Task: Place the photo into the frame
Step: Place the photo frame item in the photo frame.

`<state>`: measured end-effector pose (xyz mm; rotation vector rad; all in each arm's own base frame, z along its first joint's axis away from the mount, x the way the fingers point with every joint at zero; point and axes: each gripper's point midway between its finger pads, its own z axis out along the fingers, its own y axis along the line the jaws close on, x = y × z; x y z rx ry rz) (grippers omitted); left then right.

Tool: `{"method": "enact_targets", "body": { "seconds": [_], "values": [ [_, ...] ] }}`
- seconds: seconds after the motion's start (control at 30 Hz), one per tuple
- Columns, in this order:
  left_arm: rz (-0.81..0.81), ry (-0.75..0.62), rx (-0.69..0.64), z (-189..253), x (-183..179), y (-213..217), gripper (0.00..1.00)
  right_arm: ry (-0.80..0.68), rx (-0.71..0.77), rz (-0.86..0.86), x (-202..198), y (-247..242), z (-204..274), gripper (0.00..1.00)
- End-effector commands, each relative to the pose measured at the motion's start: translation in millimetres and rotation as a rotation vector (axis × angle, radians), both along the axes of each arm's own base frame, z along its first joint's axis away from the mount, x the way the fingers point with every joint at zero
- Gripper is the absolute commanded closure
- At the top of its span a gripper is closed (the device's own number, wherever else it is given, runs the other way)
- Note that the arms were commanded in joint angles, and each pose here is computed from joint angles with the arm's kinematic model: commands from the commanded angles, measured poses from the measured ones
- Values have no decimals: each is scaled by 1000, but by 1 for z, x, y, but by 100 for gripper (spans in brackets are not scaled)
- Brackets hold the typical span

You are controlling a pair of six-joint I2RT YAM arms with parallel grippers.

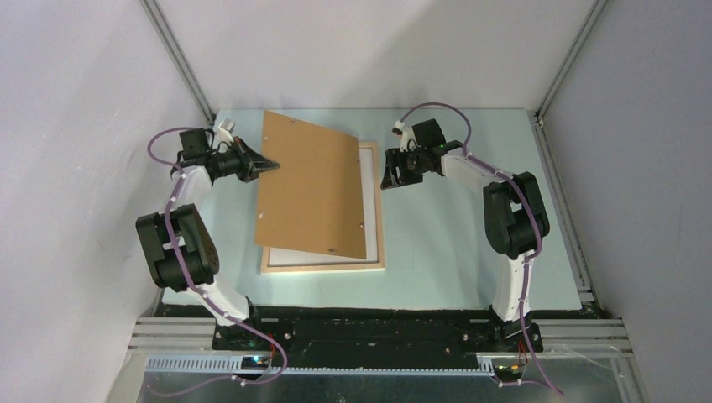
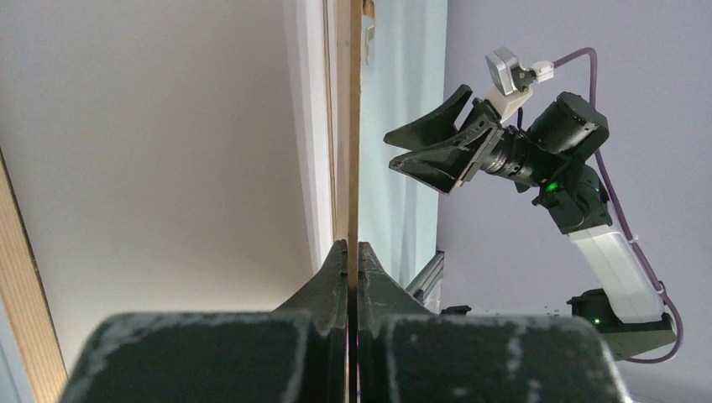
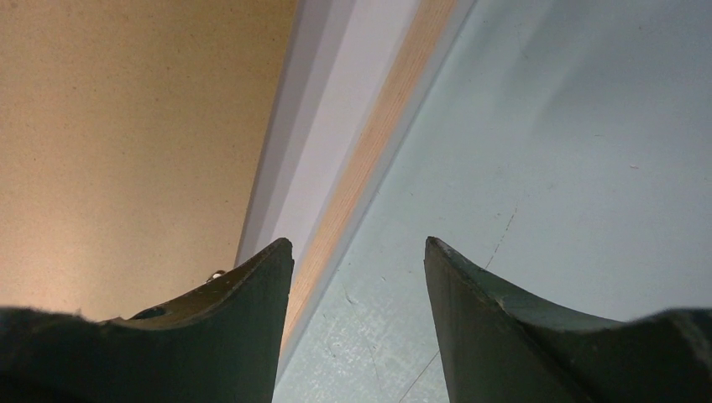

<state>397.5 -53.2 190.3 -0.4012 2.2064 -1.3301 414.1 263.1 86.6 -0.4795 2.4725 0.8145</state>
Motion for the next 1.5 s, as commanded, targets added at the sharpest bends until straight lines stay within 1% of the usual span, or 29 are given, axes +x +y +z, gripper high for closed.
{"method": "enact_targets", "body": {
  "seconds": [0.0,0.67,1.47],
  "values": [
    [-59,-78,-47,32,5,-13,100,-27,25,-12,9,-2,15,37],
    [-76,-52,-55,27,15,-31,100,-23,33,-39,8,-18,17,37],
    [-71,-36,-69,14,13,-44,100,-23,36,-50,7,-24,18,38]
  ]
}}
